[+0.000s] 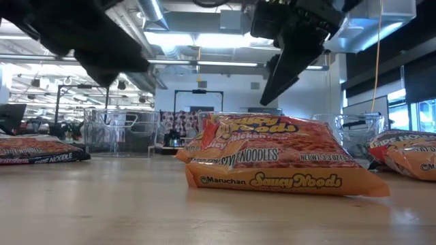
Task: Sort Maruchan noodles
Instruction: Put the orange noodle pack into the right transparent bin
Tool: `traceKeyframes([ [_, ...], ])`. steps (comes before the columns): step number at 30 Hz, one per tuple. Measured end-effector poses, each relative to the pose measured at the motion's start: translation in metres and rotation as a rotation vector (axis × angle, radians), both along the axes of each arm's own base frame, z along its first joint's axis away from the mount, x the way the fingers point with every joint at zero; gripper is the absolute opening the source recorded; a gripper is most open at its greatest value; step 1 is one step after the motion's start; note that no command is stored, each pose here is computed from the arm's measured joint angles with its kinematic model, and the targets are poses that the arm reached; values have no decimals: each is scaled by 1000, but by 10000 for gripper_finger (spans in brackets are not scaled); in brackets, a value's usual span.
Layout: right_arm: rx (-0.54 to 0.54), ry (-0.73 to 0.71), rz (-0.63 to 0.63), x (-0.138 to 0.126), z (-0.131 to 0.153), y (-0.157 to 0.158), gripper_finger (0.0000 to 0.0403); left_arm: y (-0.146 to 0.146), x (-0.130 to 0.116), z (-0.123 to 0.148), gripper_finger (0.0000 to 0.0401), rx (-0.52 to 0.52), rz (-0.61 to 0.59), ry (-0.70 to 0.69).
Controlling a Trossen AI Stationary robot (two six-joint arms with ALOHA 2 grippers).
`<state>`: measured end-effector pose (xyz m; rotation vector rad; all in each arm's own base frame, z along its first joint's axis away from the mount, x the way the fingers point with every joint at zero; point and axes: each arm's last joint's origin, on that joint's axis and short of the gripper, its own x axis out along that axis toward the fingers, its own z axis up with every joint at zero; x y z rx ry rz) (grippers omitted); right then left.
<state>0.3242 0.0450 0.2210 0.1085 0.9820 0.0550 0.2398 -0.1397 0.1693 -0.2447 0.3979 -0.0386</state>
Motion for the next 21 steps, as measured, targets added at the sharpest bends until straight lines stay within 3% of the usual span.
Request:
traceKeyframes([
  [7,169,-53,-80,-3,-15,20,268,-24,44,-24,105,21,11,23],
  [14,296,-83,-158,-7,-27,30,331,-43,88,-45,105,69,12,39],
  [21,365,-46,-228,-4,-49,37,362,-55,109,-70,105,70,-21,79],
])
